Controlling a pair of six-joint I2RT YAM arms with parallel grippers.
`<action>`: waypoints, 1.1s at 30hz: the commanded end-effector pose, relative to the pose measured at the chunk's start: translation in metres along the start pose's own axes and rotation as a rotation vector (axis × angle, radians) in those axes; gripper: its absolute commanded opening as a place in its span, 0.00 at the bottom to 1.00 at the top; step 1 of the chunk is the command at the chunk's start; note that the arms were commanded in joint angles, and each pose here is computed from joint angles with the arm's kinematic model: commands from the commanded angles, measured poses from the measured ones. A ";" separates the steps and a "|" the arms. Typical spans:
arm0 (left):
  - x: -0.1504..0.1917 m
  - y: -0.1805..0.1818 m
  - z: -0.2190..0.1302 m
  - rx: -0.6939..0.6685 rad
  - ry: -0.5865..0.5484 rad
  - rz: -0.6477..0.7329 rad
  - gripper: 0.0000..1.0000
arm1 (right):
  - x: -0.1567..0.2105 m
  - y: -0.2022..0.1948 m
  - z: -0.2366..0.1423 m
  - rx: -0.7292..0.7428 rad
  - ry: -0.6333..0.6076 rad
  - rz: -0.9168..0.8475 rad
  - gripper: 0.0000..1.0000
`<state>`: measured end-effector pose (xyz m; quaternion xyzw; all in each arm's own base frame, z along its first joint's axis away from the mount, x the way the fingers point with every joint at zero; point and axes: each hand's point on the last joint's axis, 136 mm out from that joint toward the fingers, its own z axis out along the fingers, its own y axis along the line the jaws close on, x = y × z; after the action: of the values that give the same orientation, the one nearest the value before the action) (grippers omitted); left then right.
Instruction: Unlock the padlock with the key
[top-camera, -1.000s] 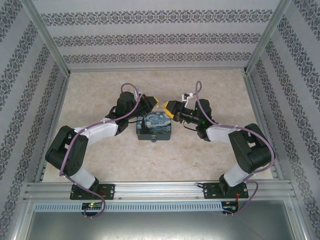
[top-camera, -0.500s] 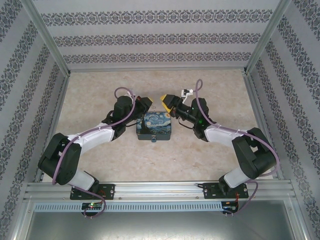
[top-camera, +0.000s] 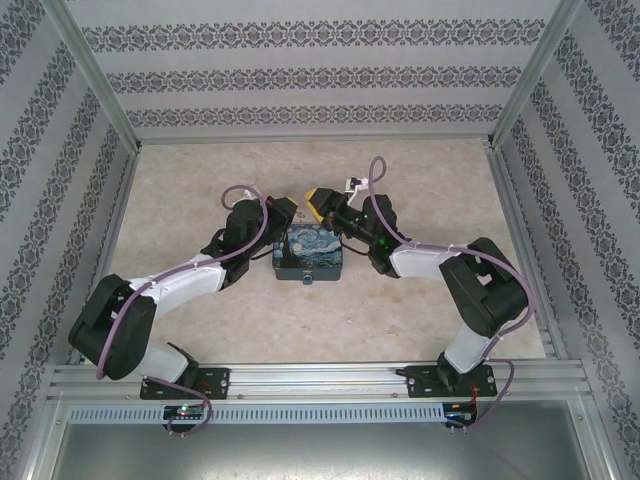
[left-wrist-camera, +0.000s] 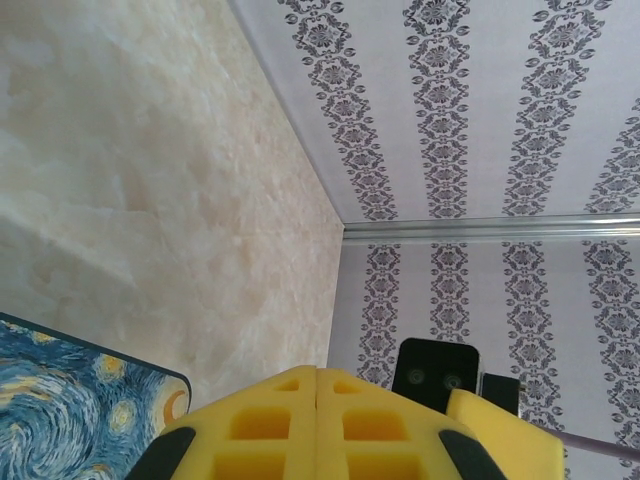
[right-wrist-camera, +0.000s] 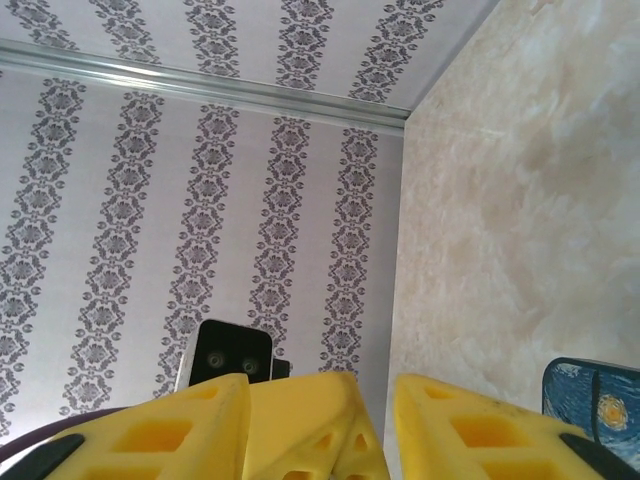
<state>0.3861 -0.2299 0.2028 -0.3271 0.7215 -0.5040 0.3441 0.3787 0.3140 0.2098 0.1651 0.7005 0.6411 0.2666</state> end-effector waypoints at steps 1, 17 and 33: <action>-0.002 -0.020 -0.005 0.069 -0.028 -0.014 0.00 | -0.001 0.022 0.007 -0.083 -0.014 -0.009 0.40; -0.006 -0.024 -0.006 0.094 -0.057 -0.013 0.00 | 0.023 0.016 0.007 -0.115 0.039 0.040 0.36; -0.007 -0.027 -0.007 0.101 -0.067 -0.010 0.00 | 0.035 0.007 0.005 -0.115 0.061 0.072 0.32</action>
<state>0.3906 -0.2254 0.2120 -0.3347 0.7024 -0.5088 0.3684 0.3578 0.3343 0.2112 0.1642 0.6727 0.6829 0.2327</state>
